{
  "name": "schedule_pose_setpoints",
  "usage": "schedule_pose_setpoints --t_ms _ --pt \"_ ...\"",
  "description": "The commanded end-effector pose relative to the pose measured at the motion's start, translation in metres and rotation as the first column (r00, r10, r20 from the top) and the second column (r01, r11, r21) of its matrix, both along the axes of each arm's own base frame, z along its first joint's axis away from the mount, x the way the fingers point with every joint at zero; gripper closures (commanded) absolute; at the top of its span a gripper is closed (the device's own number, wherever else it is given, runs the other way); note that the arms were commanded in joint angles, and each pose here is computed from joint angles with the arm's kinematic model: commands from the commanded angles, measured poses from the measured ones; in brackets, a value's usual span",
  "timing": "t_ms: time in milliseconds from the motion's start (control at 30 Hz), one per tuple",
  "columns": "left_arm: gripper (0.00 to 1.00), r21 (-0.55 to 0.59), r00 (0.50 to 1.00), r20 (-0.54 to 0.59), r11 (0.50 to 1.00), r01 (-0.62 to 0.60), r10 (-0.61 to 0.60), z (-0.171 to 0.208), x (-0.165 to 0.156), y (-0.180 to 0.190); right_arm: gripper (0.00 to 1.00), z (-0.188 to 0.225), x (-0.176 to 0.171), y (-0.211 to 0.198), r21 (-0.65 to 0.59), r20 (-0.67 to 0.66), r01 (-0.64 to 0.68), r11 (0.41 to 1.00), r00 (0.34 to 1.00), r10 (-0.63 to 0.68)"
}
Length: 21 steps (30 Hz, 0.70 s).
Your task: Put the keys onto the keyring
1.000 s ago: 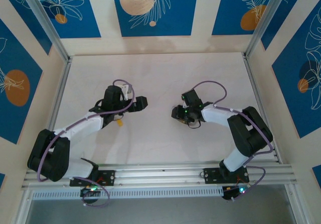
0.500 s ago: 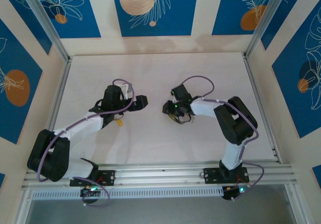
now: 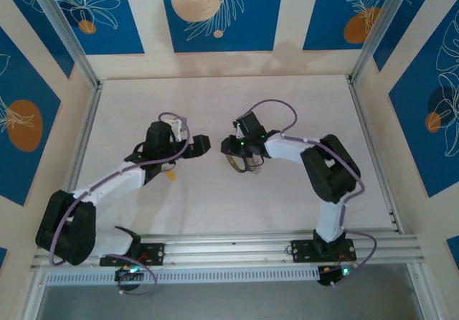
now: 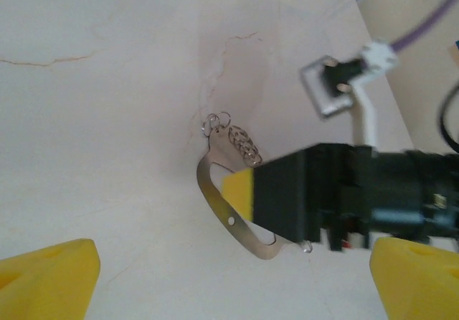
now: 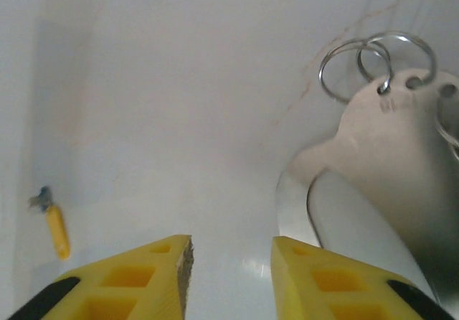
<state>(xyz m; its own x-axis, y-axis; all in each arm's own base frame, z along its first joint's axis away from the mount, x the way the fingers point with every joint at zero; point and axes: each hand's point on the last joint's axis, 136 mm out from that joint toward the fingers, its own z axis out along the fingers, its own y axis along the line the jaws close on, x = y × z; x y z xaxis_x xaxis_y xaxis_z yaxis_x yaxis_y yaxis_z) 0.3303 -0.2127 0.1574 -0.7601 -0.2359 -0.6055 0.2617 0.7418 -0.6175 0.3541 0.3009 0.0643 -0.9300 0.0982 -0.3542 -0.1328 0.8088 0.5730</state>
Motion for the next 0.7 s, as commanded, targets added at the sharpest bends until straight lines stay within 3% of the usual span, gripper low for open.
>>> schedule_pose_setpoints --t_ms 0,267,467,667 --pt "0.04 -0.035 1.000 -0.029 0.999 -0.001 0.000 0.002 -0.006 -0.004 0.58 0.032 -0.016 -0.012 0.011 0.055 0.000 1.000 0.998 -0.001" --pt "0.05 -0.071 1.000 0.017 0.997 0.016 -0.015 0.015 -0.009 -0.014 0.34 0.019 -0.070 -0.068 -0.124 0.017 0.021 0.992 1.000 -0.020" --pt "0.05 -0.060 0.999 0.033 0.998 0.030 -0.028 0.017 -0.009 -0.020 0.28 -0.002 -0.100 -0.094 -0.145 -0.027 0.040 0.989 0.999 -0.044" --pt "0.05 -0.064 0.998 0.036 0.997 0.051 -0.049 0.019 -0.007 -0.031 0.26 -0.015 -0.099 -0.095 -0.121 -0.049 0.051 0.991 0.997 -0.057"
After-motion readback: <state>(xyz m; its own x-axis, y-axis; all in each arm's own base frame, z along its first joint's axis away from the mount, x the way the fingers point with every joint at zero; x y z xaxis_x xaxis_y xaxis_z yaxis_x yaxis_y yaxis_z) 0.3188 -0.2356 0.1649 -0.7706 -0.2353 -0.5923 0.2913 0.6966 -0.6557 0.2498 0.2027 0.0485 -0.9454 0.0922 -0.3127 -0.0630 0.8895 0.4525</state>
